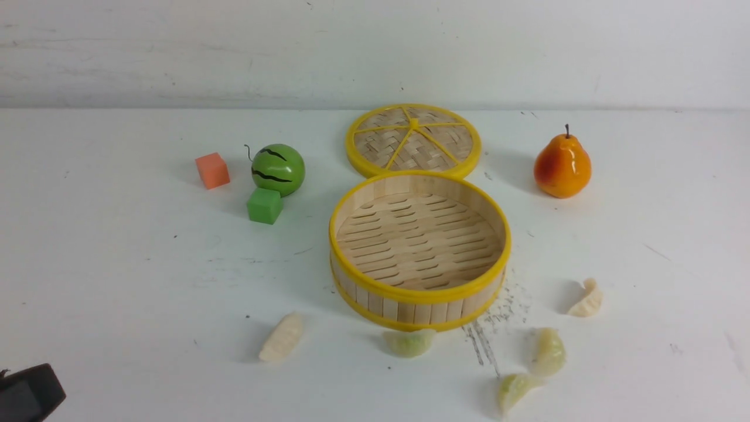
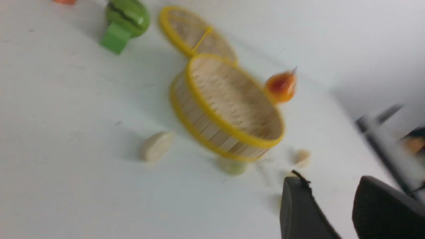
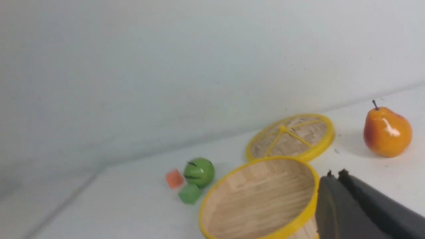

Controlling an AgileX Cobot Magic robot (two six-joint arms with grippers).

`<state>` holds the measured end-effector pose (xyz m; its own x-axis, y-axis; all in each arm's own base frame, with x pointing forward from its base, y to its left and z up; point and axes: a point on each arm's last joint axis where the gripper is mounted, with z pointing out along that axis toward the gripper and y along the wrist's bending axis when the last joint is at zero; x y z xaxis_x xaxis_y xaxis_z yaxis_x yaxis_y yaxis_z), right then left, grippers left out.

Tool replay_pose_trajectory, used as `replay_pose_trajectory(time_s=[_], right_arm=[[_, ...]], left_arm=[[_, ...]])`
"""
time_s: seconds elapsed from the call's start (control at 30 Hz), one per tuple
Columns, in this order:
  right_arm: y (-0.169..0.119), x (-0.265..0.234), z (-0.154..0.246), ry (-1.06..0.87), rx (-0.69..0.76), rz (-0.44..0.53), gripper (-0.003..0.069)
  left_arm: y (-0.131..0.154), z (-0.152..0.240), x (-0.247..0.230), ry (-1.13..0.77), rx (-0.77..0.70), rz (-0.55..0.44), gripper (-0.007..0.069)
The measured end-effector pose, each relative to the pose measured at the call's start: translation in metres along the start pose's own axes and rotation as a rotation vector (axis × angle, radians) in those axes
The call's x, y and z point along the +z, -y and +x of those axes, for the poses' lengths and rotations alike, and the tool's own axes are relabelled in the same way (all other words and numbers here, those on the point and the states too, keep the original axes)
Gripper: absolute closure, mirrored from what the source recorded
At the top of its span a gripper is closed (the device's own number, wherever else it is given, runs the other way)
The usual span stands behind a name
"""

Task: Put the dumplings into the steamer on the white table.
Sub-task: 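Reach for and grasp a dumpling on the table with the left gripper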

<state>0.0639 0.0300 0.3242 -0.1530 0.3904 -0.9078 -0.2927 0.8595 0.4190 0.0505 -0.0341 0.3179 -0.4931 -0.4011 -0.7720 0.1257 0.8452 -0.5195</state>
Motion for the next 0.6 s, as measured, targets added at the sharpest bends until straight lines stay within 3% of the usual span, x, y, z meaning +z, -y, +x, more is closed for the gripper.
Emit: replay_pose_trajectory(time_s=[0.2,0.3,0.5,0.6], right_arm=[[-0.007,0.053,-0.027,-0.402,-0.191,-0.052,0.0678],[-0.004,0.071,-0.025,-0.532,-0.206,-0.075,0.0678],[-0.016,0.108,-0.005,-0.863,-0.299,-0.214,0.0676],[-0.02,0.116,0.003,-0.962,-0.34,-0.225,0.0673]], left_arm=[[-0.002,-0.042,0.021,-0.391,0.134,-0.239,0.0388],[-0.003,-0.049,0.035,-0.488,0.153,-0.269,0.0388],[0.01,-0.048,0.088,-0.728,0.267,-0.247,0.0388],[0.016,-0.046,0.111,-0.801,0.293,-0.251,0.0388]])
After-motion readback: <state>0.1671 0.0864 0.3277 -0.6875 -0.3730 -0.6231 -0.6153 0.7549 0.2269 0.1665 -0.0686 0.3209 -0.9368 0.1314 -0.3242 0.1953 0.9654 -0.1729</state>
